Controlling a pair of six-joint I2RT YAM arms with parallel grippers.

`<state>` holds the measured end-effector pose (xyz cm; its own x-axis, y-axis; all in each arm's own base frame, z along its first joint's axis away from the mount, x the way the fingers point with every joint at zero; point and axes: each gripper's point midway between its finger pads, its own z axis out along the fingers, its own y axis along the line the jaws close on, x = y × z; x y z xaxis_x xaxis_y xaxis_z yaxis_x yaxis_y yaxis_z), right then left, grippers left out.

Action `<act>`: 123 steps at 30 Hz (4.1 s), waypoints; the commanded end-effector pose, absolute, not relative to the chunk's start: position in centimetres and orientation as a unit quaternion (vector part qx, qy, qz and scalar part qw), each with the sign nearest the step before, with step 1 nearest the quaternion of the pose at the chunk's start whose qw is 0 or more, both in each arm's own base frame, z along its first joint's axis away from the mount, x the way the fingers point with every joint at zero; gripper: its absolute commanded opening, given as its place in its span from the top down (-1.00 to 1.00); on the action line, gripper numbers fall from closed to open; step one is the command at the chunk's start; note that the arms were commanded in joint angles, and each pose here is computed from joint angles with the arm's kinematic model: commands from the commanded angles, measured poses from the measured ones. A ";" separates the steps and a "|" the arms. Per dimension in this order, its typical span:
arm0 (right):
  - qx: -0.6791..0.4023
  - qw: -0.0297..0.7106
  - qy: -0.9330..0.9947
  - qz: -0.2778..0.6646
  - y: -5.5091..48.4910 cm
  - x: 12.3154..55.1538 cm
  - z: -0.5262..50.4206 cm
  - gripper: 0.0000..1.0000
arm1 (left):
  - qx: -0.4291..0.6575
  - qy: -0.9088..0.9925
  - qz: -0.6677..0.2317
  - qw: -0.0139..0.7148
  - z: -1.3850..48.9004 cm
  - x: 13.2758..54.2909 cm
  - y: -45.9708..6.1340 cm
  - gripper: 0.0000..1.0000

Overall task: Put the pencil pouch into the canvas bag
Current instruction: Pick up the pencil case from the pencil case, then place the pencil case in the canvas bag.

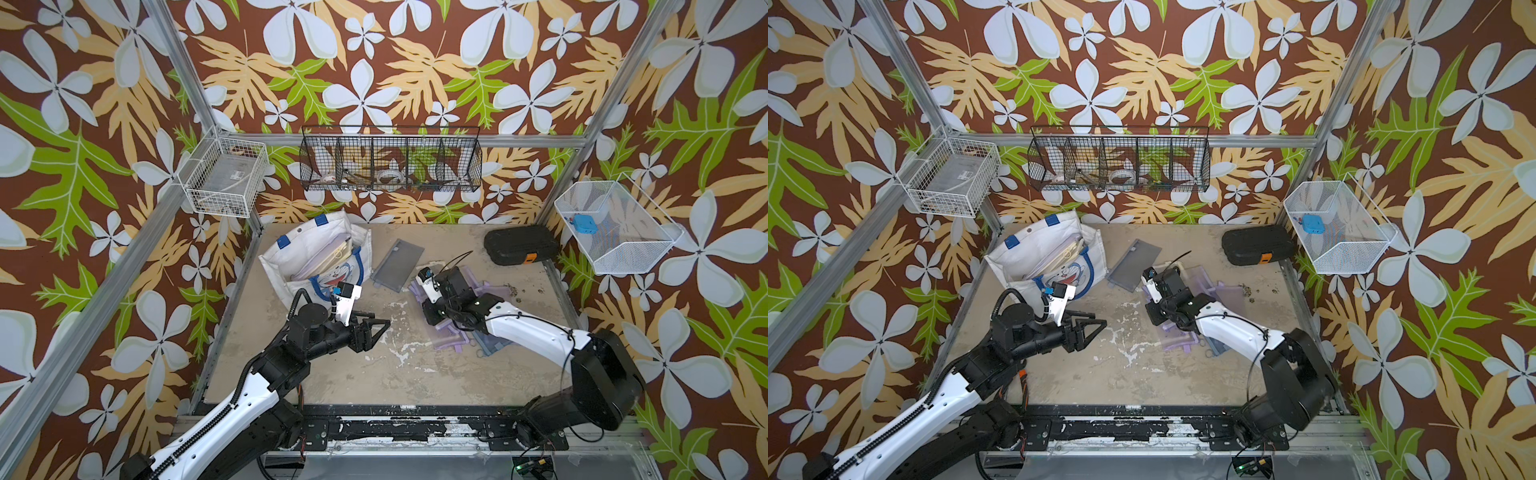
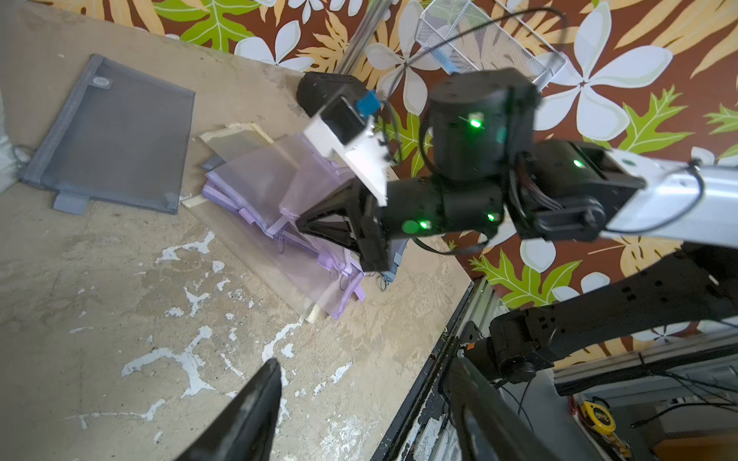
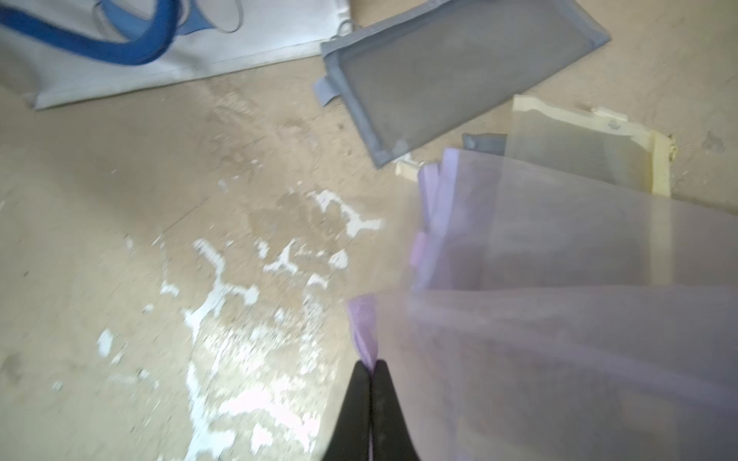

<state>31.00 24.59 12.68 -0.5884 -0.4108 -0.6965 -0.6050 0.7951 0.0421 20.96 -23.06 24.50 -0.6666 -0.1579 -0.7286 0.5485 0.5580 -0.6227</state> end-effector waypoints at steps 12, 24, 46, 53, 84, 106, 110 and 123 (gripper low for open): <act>-0.411 0.448 0.743 0.281 29.3 19.8 15.3 1.00 | -0.064 0.830 -0.476 0.282 18.5 24.2 -22.7 -0.18; -0.443 0.436 0.708 0.337 29.0 14.7 14.0 1.00 | -0.020 0.857 -0.459 0.233 13.9 23.0 -26.0 -0.25; -0.451 0.435 0.705 0.332 27.8 13.7 13.0 1.00 | 0.011 0.863 -0.481 0.151 9.4 21.5 -33.8 -0.08; -0.457 0.437 0.698 0.337 27.8 13.4 13.5 1.00 | 0.006 0.857 -0.492 0.153 9.3 21.7 -34.6 0.42; -0.320 0.520 0.730 0.308 27.8 18.8 24.5 -0.71 | 0.247 0.774 0.157 0.562 37.1 34.6 -14.3 1.00; -0.297 0.538 0.725 0.313 25.1 20.3 28.2 -0.75 | 0.238 0.785 0.317 0.476 31.7 42.6 -7.5 1.00; -0.301 0.525 0.718 0.343 25.9 19.7 28.2 -0.74 | 0.252 0.794 0.274 0.480 29.9 42.2 -8.4 1.00; -0.318 0.527 0.708 0.347 25.8 19.0 29.2 -0.74 | 0.276 0.819 0.243 0.440 23.8 42.3 -7.8 1.00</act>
